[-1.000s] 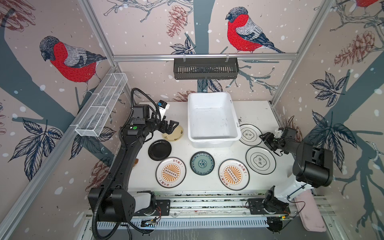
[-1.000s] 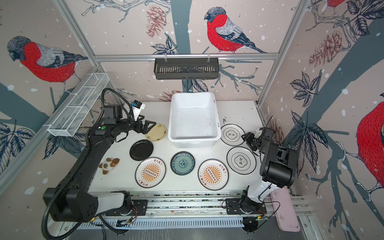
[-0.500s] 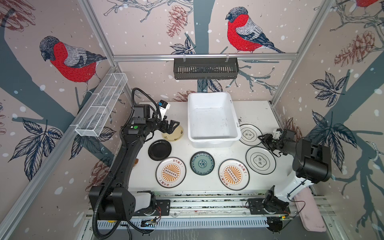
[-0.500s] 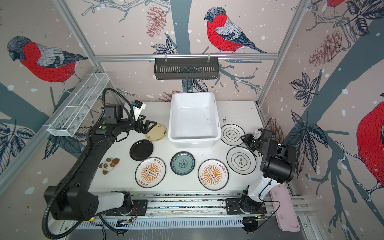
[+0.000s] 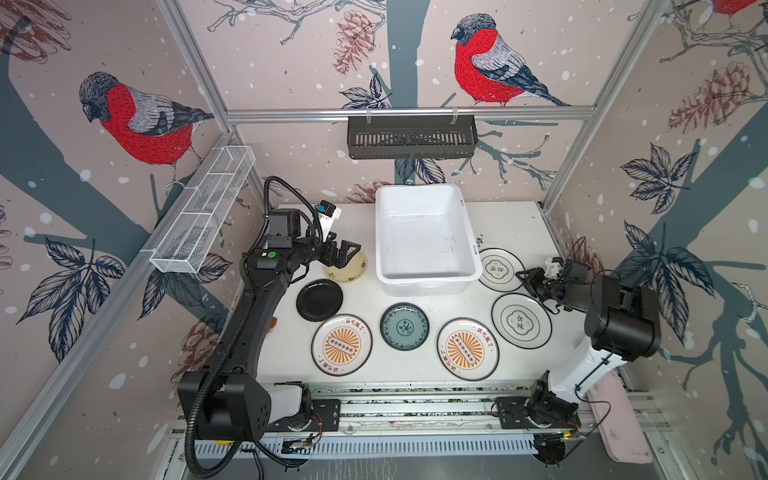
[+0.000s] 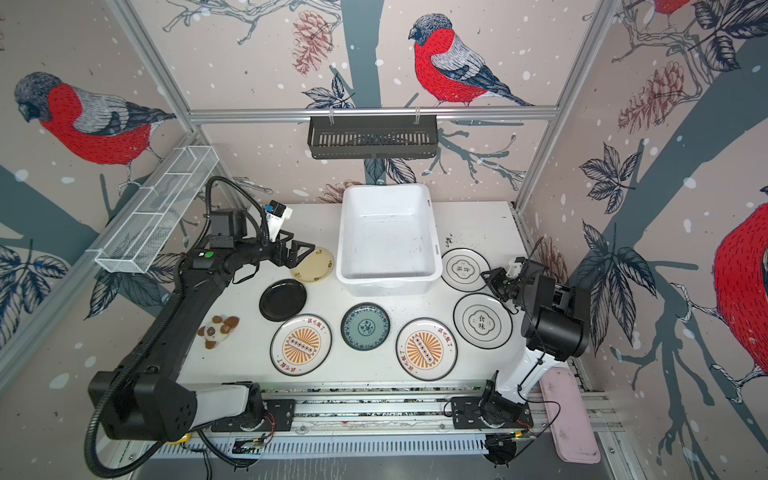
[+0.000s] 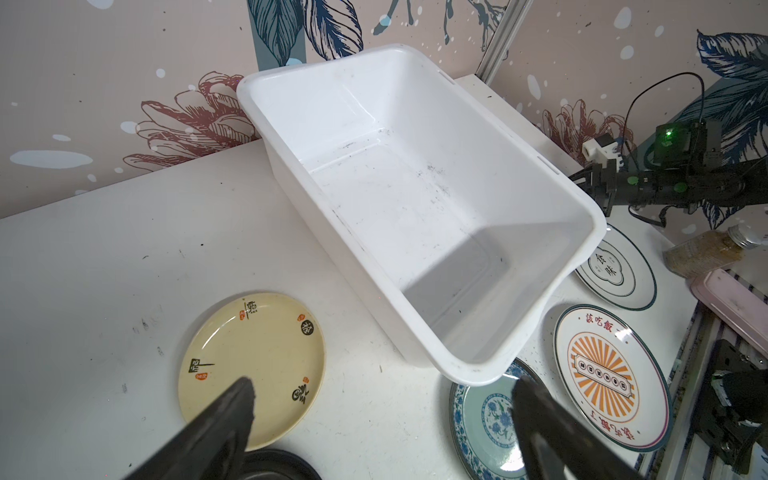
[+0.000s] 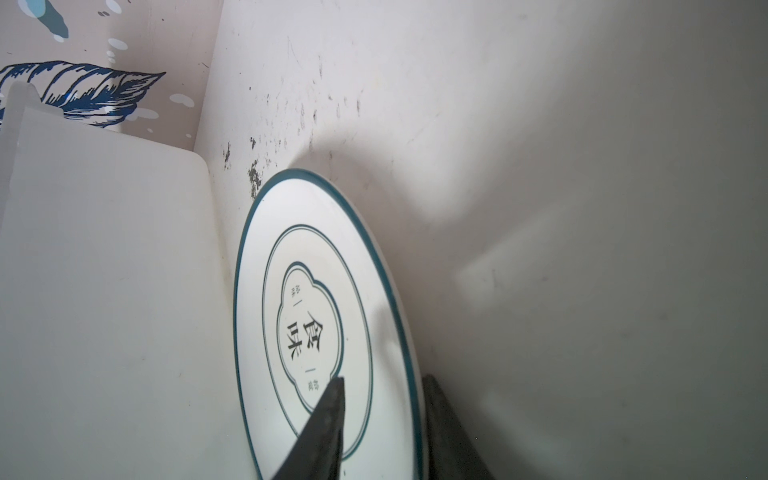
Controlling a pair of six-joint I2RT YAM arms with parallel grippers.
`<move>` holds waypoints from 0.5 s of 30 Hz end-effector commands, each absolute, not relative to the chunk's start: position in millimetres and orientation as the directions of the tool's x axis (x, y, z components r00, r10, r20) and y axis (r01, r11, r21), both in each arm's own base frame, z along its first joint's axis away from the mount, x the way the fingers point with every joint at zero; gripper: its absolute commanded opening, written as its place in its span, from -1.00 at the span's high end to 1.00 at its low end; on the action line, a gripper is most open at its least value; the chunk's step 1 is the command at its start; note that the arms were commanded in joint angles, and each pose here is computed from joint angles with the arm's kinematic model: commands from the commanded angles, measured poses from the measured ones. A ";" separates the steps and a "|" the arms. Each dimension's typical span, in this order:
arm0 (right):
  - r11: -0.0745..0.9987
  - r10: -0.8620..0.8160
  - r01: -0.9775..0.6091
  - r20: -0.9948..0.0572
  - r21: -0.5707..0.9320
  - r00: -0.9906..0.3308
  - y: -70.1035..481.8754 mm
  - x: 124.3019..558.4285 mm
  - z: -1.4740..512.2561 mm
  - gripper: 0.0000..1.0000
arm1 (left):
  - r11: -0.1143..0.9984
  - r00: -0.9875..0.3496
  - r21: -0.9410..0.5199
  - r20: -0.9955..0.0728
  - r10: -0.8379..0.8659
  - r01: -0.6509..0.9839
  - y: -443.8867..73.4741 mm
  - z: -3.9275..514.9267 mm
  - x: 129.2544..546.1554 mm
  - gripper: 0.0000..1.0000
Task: Place the plates into the plastic bin on the countertop
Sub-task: 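Reach the right gripper to the far teal-rimmed plate while the left arm rises, then grip the teal-rimmed plate edge with the right gripper and lift it upright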
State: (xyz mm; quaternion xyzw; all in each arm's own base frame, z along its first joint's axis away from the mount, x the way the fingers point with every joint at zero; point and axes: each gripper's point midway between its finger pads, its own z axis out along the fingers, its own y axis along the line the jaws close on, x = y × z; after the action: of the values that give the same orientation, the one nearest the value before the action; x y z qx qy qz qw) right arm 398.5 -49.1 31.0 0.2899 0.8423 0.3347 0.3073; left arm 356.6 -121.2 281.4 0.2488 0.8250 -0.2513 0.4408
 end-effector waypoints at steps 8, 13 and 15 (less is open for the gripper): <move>0.593 0.720 0.313 -0.314 0.742 -0.619 -55.8 399.9 30.5 0.53 | 0.732 -0.463 -0.195 -0.867 0.183 0.653 -126.2 287.4 356.9 -0.90; 0.587 0.723 0.302 -0.318 0.751 -0.614 -56.2 403.0 33.6 0.61 | 0.729 -0.465 -0.200 -0.867 0.179 0.654 -126.8 287.8 356.6 -0.90; 0.585 0.722 0.296 -0.318 0.755 -0.614 -56.0 404.5 34.9 0.61 | 0.728 -0.464 -0.202 -0.868 0.177 0.655 -127.2 288.3 355.9 -0.89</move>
State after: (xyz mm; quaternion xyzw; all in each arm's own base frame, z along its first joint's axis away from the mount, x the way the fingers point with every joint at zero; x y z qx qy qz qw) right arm 397.9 -53.8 29.2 0.3071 0.8379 0.3344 0.3030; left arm 357.5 -122.2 282.5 0.2497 0.8222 -0.2533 0.4443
